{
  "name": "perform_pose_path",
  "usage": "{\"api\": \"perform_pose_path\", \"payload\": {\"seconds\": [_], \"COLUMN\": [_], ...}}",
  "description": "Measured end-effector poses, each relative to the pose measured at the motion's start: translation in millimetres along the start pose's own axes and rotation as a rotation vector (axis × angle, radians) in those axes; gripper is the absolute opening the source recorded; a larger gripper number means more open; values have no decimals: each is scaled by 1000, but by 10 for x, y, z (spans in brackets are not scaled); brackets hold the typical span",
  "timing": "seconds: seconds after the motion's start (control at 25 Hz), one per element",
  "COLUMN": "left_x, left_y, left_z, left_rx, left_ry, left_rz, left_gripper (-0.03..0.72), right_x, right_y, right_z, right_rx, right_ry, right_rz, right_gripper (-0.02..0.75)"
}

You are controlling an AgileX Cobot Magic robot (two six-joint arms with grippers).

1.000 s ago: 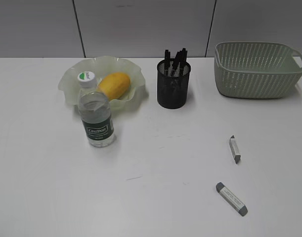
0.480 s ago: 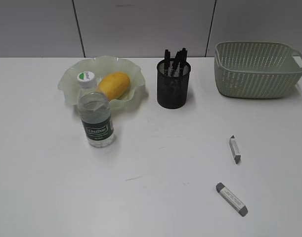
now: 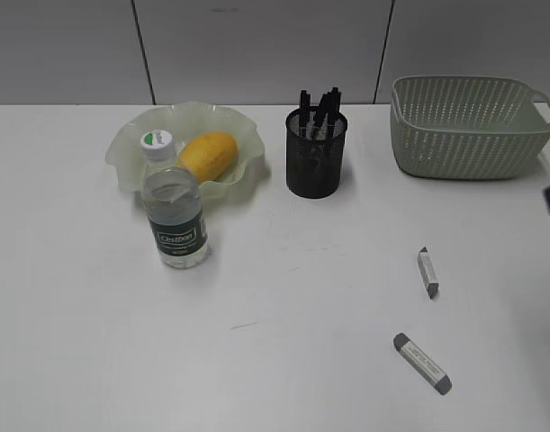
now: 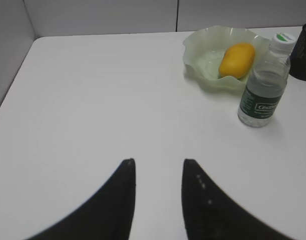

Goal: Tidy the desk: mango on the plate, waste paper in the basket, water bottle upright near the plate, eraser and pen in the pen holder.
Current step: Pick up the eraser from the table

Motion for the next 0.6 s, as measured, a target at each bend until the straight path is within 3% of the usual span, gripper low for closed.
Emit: {"api": "perform_pose_path", "payload": {"seconds": [0.2,0.4,0.6], "left_x": [-3,-9,-10], "left_y": [0,0,0], "left_z": [-1,-4,-4], "left_rx": [1,3,4], "left_ry": [-13,-12,-11], "left_rz": [-3,-9,-10], "left_gripper": [237,237,240], "right_x": [-77,-135,-73], "right_y": [-951,-1834,-2248], "right_z": [361,261,124], "right_rx": [228,442,542], "right_ry": [-26,-78,-116], "right_rz": [0,22,53], "right_gripper": [410,429,427]}}
Point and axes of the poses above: a point on each arm's last joint axis where the gripper is mounted, y pointing back along that axis away from the gripper, x along the wrist's bending axis when the last joint is at zero, z = x × y, the point moved 1 cm from there along -y, pointing out along that axis toward the gripper, and after that the axes turned 11 degrees about y, right-handed, at the moved point
